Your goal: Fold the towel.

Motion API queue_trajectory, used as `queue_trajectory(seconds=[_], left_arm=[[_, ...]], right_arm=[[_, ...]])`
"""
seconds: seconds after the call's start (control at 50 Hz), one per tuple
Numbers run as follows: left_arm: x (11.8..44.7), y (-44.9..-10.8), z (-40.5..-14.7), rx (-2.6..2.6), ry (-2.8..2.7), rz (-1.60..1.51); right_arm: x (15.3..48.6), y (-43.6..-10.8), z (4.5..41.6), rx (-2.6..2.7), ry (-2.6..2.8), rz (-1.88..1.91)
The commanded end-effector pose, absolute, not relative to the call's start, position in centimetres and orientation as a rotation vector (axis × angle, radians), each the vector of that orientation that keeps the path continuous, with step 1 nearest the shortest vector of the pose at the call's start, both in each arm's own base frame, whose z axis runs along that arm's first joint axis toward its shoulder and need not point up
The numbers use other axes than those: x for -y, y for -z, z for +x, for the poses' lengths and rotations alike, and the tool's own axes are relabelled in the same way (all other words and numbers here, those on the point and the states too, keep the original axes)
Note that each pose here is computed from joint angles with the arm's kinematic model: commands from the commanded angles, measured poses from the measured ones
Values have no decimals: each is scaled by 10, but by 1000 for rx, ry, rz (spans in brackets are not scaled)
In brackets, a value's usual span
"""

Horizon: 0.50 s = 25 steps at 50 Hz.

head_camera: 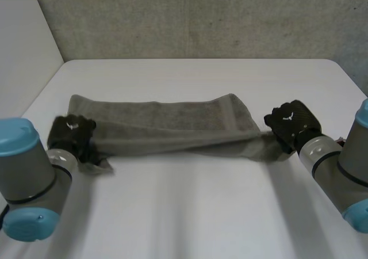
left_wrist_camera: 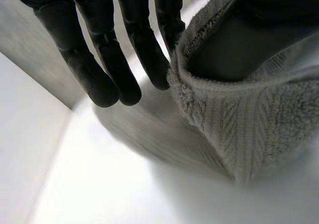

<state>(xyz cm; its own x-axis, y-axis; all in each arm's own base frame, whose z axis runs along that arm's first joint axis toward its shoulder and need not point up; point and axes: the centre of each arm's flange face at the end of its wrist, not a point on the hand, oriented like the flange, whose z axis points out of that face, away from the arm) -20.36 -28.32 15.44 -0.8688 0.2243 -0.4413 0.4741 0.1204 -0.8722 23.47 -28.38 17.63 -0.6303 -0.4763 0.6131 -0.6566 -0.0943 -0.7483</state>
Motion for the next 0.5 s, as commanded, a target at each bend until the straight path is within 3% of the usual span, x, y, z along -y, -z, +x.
queue_trajectory(seconds=[0.02, 0.1, 0.2, 0.38, 0.46, 0.5], left_arm=[[284, -246, -206, -1893, 2114, 633], [275, -306, -208, -1719, 2288, 597], [265, -329, -211, -1691, 2335, 666], [268, -308, -210, -1777, 2242, 781], [281, -268, -202, -1875, 2053, 856], [284, -253, -200, -1899, 1984, 896]], right_arm=[[285, -250, 236, 1831, -2000, 1181], [279, -287, 235, 1773, -2062, 1154], [273, -325, 233, 1769, -2119, 1116], [268, -357, 232, 1734, -2171, 1124], [274, -347, 231, 1780, -2128, 1140], [285, -326, 233, 1852, -2068, 1166]])
